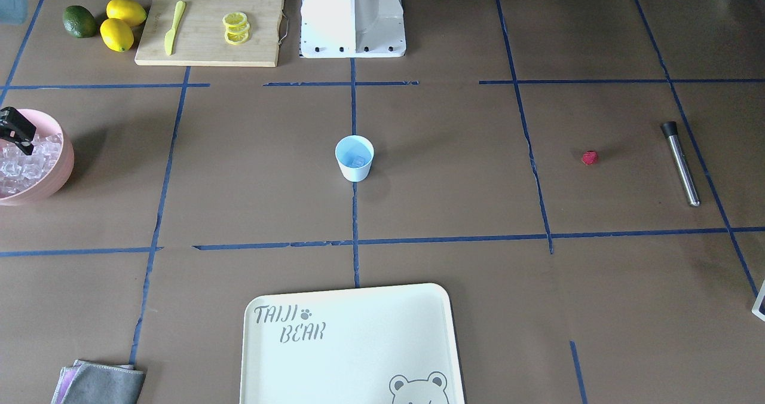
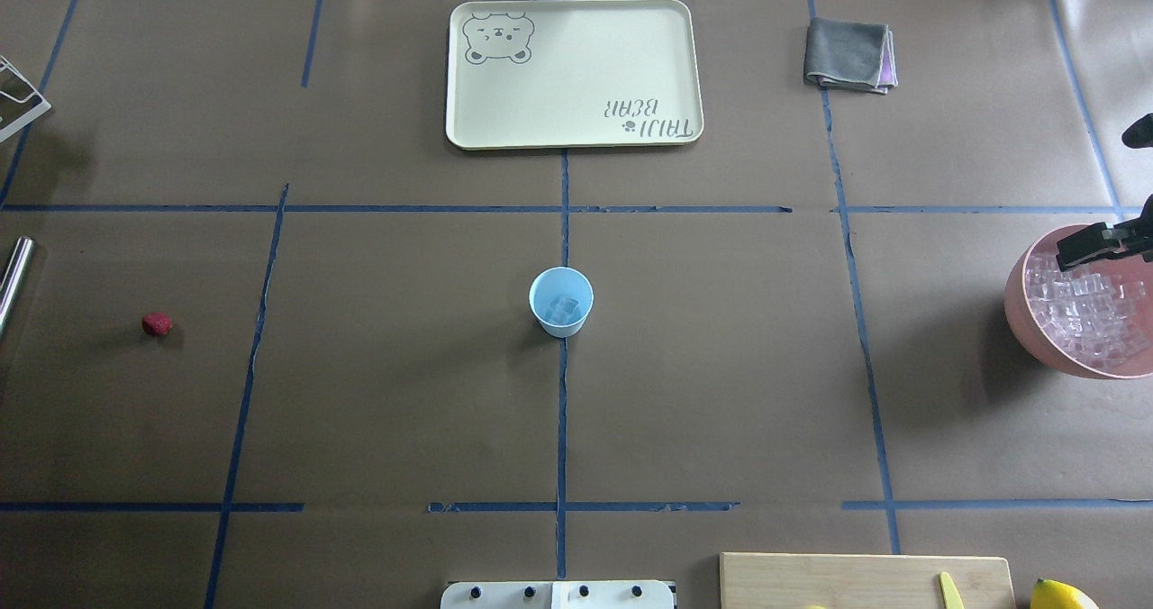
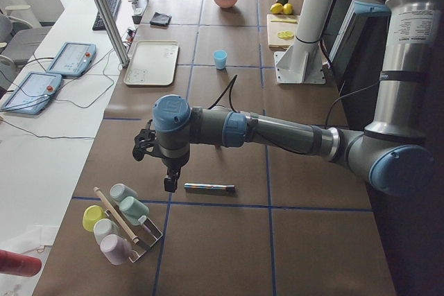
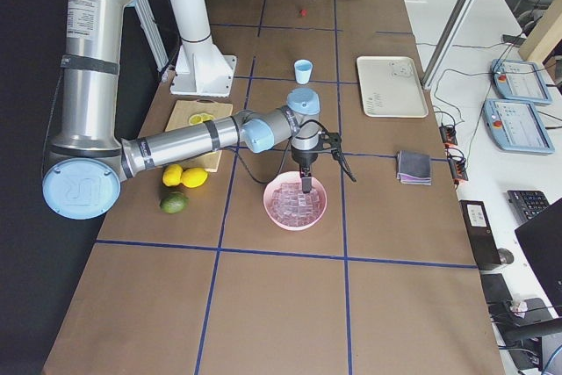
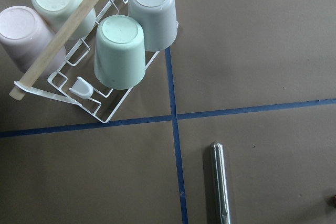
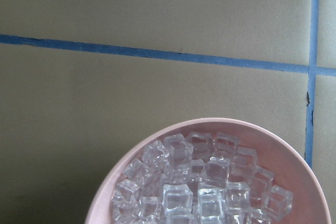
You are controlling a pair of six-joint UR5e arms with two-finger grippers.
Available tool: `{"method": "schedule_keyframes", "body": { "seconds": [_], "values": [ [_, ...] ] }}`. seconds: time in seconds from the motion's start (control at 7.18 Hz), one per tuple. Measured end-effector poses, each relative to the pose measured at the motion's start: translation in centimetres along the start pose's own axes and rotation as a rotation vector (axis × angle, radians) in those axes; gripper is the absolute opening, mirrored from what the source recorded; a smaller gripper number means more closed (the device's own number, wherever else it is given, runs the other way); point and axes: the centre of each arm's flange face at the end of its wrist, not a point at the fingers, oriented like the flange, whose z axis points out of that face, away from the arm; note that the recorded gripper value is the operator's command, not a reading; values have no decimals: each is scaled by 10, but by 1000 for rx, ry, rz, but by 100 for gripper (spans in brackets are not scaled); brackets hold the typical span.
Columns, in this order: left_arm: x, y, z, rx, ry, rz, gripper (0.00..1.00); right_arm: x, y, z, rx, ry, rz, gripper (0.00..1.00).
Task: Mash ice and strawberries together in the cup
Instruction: 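Grasp a third ice cube from the pink bowl with the right gripper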
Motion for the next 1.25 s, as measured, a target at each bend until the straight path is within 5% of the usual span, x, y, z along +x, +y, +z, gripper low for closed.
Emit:
{"method": "schedule_keyframes", "body": {
  "seconds": [0.56, 1.25],
  "values": [
    [0, 0, 0, 0, -2, 1, 100, 16, -8, 37, -61, 26, 30, 98],
    [2, -3, -2, 4, -3, 5, 100, 15, -6, 51, -88, 32, 26, 63]
  ]
}}
